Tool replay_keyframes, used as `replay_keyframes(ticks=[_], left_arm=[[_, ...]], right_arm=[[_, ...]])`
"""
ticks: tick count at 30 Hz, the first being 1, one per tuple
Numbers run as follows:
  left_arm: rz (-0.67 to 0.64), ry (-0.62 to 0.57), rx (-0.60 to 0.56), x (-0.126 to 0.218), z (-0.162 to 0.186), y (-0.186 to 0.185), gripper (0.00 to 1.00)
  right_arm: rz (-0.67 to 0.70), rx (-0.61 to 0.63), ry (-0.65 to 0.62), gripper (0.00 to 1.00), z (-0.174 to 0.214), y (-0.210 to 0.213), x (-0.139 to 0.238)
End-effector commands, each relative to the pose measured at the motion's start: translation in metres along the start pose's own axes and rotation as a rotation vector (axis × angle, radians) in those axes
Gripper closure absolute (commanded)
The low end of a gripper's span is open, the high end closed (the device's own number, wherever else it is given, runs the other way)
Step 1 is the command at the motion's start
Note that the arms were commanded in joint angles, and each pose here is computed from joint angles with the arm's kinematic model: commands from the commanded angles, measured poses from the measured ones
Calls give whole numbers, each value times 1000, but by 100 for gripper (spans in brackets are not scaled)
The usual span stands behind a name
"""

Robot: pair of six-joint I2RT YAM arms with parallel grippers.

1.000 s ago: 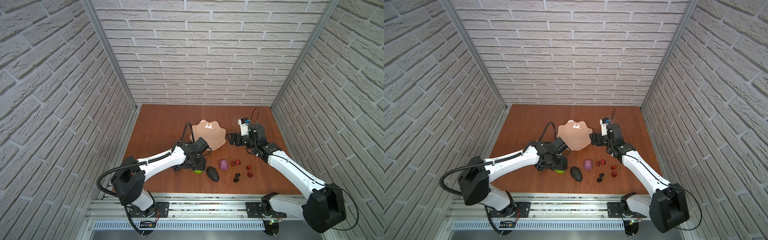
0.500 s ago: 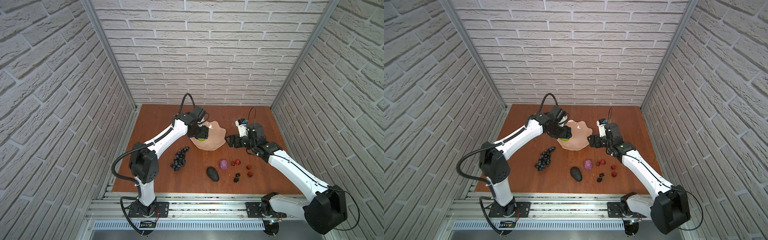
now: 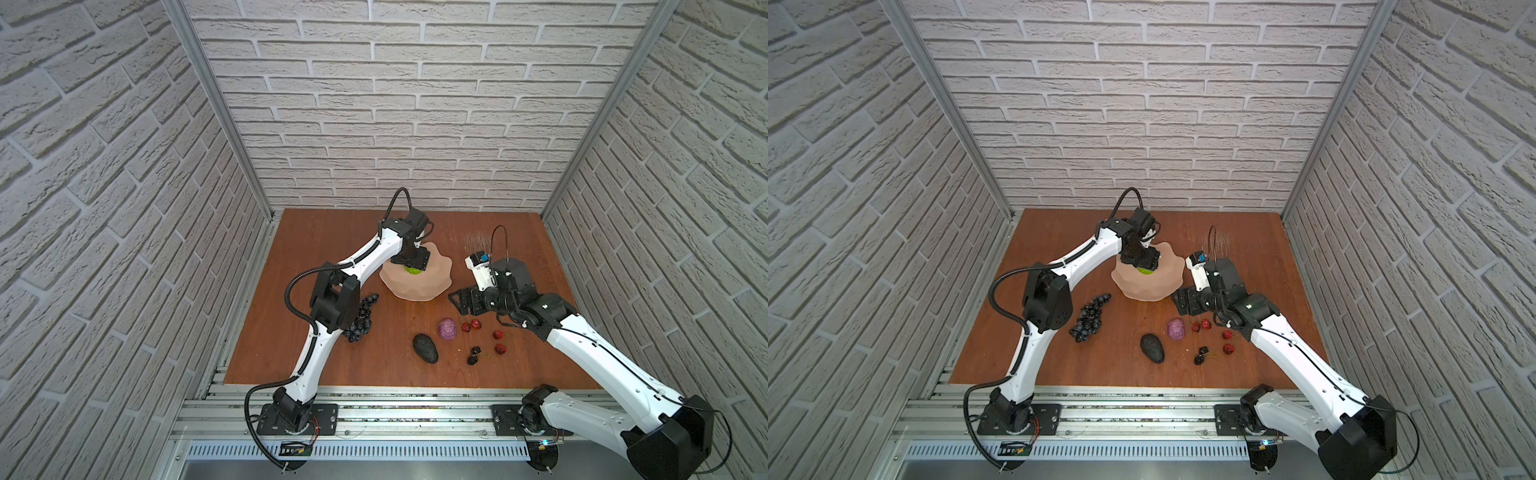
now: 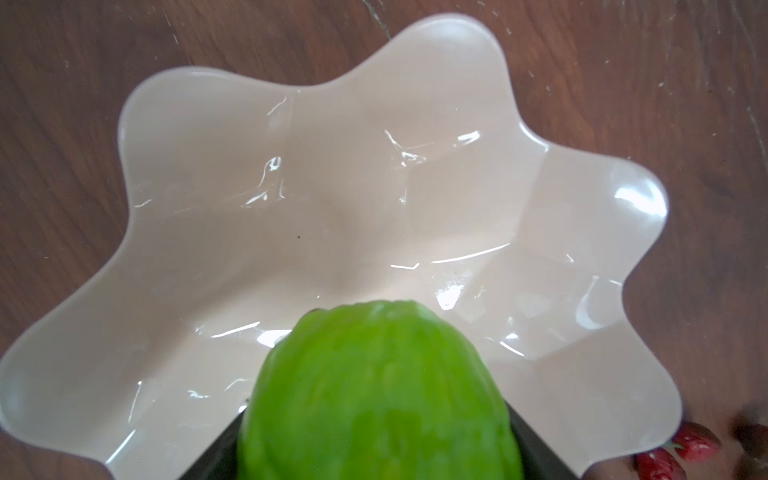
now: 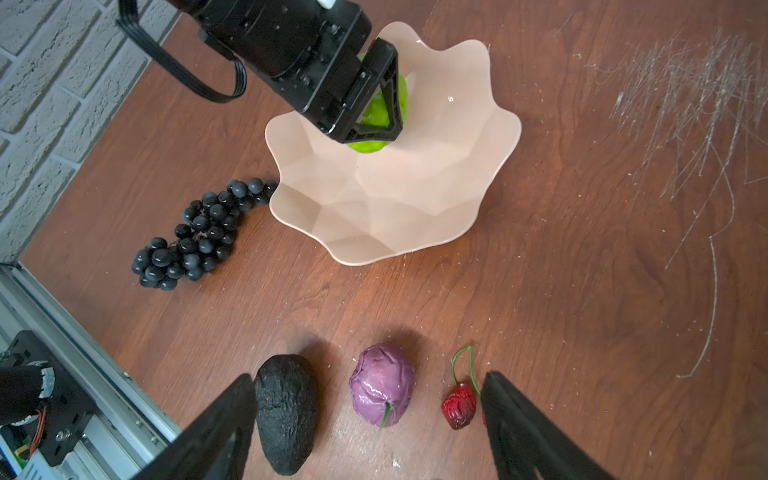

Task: Place and organize the fake fruits in the fruit bowl
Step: 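Release the green fruit into the bowl while the right gripper reaches out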

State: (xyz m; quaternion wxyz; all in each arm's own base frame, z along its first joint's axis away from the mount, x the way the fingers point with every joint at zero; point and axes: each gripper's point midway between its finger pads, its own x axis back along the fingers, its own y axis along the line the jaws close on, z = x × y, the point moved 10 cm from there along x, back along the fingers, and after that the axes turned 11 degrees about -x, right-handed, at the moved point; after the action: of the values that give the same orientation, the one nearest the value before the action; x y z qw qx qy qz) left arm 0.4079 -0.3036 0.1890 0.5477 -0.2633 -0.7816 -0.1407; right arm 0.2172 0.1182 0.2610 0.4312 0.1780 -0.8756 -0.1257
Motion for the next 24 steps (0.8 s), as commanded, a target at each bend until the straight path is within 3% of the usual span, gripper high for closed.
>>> replay_keyframes(ticks=[1,16,24], left_arm=[[-22,28,-17,-6,1,10,48],[-43,45,-44,-25,2,21,43],[-39,50,-41,-32,4,21,31]], right_arm=[[2,29,27,14,6,4,-6],[30,128,96,15,20,23,-25],[15,154,117,15,21,34,-33]])
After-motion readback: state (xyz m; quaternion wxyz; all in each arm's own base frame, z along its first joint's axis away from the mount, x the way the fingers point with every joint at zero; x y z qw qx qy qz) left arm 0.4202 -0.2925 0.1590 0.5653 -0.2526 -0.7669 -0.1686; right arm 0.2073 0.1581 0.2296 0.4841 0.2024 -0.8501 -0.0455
